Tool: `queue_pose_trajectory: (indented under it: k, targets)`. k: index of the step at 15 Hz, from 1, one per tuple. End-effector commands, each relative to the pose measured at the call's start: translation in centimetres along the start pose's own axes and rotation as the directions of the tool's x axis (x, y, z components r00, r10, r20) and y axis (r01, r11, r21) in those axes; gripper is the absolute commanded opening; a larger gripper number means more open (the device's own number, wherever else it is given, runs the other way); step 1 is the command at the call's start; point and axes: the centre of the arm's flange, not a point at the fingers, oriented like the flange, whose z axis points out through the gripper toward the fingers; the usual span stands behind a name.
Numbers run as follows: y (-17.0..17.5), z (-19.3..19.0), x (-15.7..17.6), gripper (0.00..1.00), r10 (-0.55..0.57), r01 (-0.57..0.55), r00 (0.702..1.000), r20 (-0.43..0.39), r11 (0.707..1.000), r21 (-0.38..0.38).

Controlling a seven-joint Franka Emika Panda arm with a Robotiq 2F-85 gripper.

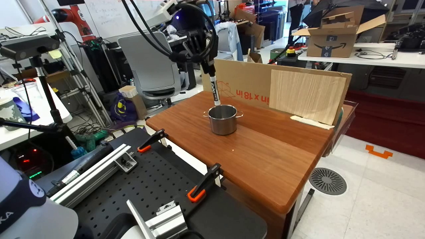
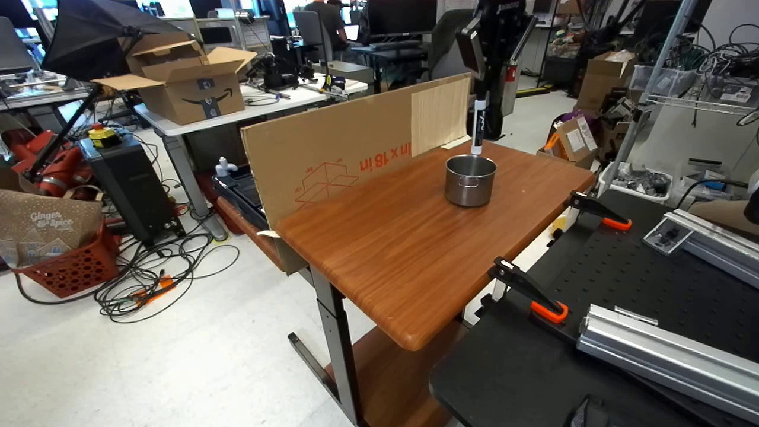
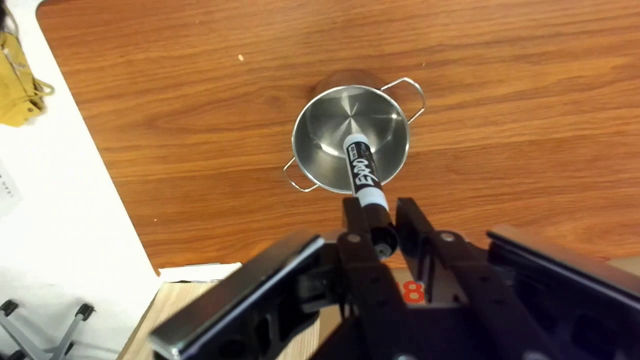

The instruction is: Pick up the marker and put it in the cup

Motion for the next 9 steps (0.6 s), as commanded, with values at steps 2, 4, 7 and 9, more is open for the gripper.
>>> queue_pose_trajectory:
  k: [2,4,7,9]
  targets:
    - [0.7,0.7,-0.4,0.06,0.003,-0.003,1.0,-0.003,1.0,0.027]
    - [0.7,1.3,-0.1,0.06,0.004,-0.005,1.0,0.017,1.0,0.03]
    - [0.6,2.5,0.8,0.06,0.017,-0.018,0.999,0.037,0.999,0.04]
    - [0.6,3.4,1.4,0.06,0.021,-0.023,0.998,0.061,0.999,0.046]
